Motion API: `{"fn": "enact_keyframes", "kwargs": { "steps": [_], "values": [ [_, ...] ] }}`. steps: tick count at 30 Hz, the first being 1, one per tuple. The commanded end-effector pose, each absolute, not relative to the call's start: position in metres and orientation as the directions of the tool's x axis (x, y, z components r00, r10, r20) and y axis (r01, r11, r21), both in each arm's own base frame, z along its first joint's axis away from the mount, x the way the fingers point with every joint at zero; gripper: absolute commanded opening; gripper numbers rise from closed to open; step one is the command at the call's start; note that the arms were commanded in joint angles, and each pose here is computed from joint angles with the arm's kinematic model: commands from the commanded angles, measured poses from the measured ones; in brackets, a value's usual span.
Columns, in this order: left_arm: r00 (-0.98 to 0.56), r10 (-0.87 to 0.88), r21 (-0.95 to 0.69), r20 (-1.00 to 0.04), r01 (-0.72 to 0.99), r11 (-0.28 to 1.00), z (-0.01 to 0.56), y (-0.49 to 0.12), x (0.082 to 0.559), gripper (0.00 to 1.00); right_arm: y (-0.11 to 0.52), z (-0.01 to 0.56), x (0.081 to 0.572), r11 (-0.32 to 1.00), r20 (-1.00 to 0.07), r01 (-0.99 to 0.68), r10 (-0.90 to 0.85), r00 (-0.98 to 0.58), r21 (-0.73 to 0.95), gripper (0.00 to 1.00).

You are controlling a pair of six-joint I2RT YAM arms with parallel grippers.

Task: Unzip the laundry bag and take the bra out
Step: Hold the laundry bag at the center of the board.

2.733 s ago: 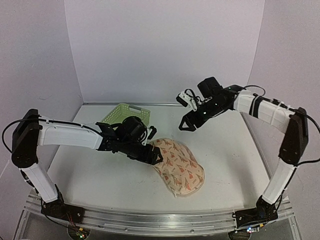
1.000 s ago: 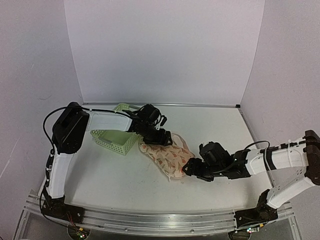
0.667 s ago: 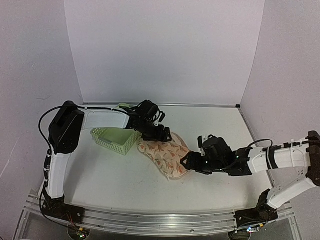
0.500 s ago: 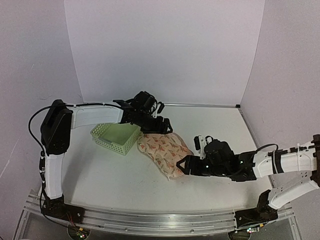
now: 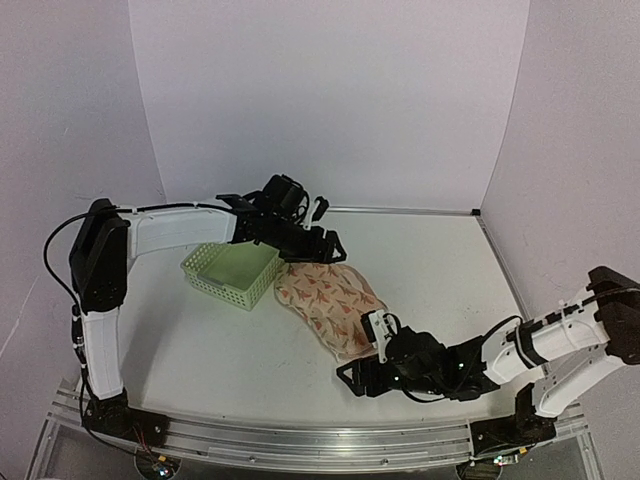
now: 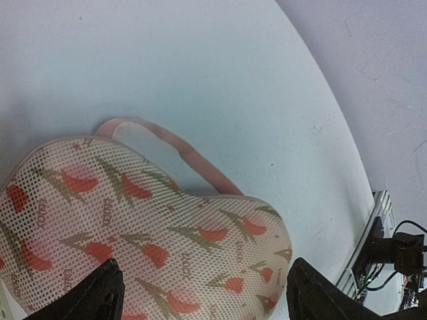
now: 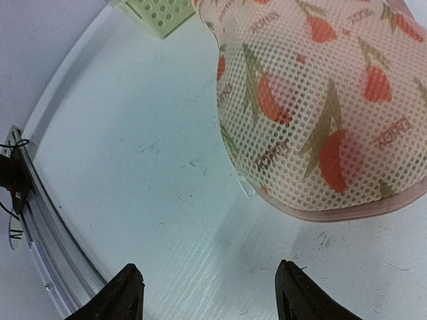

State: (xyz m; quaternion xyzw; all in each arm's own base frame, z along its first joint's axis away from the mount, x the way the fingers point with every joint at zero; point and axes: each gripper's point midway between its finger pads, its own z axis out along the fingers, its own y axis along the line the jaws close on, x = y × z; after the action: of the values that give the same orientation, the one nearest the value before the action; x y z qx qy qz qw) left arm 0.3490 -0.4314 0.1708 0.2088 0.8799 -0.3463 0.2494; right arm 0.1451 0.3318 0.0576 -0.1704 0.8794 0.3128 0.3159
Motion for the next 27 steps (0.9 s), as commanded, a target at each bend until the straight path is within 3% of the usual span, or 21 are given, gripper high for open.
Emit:
{"fn": "enact_keyframes", "kwargs": {
  "steps": [1, 16, 27],
  "values": [
    [-0.813, 0.241, -0.474, -0.531, 0.52, 0.711, 0.126, -0.428, 0.348, 0.84, 0.366, 0.077, 0.152, 0.712, -0.699, -0.518, -0.054, -0.713, 0.474, 0.65],
    [-0.86, 0.258, -0.428, -0.44, 0.454, 0.781, 0.063, -0.415, 0.347, 0.83, 0.373, 0.058, 0.171, 0.841, -0.717, -0.407, -0.034, -0.697, 0.356, 0.52],
    [-0.895, 0.255, -0.448, -0.366, 0.41, 0.795, 0.031, -0.414, 0.339, 0.82, 0.361, 0.04, 0.168, 0.904, -0.688, -0.317, -0.036, -0.725, 0.286, 0.49]
  ]
}}
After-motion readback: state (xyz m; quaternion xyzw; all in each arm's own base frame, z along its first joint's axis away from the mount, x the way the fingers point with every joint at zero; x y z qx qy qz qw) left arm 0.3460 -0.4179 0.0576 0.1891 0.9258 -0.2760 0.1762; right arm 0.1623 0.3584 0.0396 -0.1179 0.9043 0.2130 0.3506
